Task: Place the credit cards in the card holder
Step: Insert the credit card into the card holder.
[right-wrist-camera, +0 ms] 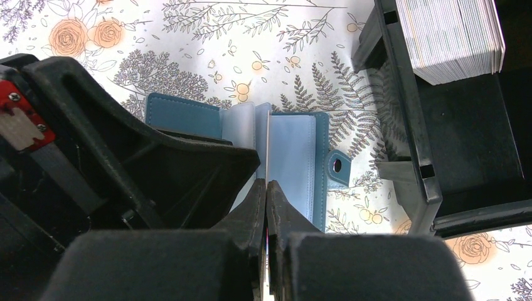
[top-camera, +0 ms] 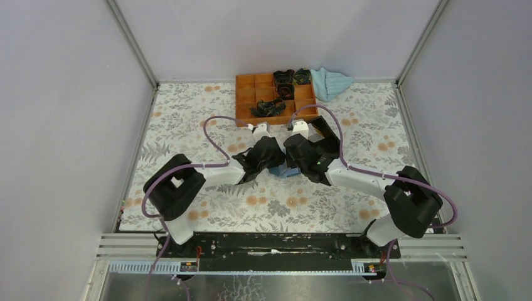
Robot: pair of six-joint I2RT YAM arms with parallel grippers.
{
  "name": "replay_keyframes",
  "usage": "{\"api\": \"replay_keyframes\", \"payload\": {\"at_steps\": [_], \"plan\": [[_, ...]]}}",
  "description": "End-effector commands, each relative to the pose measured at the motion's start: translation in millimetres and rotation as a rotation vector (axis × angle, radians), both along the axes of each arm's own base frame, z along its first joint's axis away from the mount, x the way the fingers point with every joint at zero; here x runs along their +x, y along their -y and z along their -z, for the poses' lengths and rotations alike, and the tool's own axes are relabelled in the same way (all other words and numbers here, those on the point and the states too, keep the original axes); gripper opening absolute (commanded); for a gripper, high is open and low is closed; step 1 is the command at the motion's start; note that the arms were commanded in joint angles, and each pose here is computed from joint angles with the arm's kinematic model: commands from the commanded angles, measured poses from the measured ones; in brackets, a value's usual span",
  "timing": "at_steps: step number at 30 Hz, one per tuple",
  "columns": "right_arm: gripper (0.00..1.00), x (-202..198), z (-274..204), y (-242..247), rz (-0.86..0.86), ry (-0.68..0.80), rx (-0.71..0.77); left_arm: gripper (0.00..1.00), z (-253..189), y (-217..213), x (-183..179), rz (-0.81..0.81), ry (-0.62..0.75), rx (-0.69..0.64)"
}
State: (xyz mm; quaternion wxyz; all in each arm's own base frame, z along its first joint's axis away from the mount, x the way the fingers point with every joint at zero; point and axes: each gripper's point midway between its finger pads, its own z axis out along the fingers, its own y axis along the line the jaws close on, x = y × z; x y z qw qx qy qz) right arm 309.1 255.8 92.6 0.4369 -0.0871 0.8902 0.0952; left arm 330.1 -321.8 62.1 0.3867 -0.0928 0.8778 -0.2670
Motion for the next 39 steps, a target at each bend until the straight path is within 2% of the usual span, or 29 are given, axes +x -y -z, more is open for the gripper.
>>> {"api": "replay_keyframes", "payload": {"at_steps": [1,28,39], "plan": [[0.00,6,-22,-1,0.003,0.053,0.044,0.35,3,2,1,0.009,0.005,0.034],[0.00,9,-31,-5,-0.011,0.070,0.052,0.33,19,-12,-11,0.041,-0.041,0.137],[0.00,8,-3,-7,-0.004,0.017,0.055,0.33,15,-20,-12,0.020,-0.026,0.143]]}}
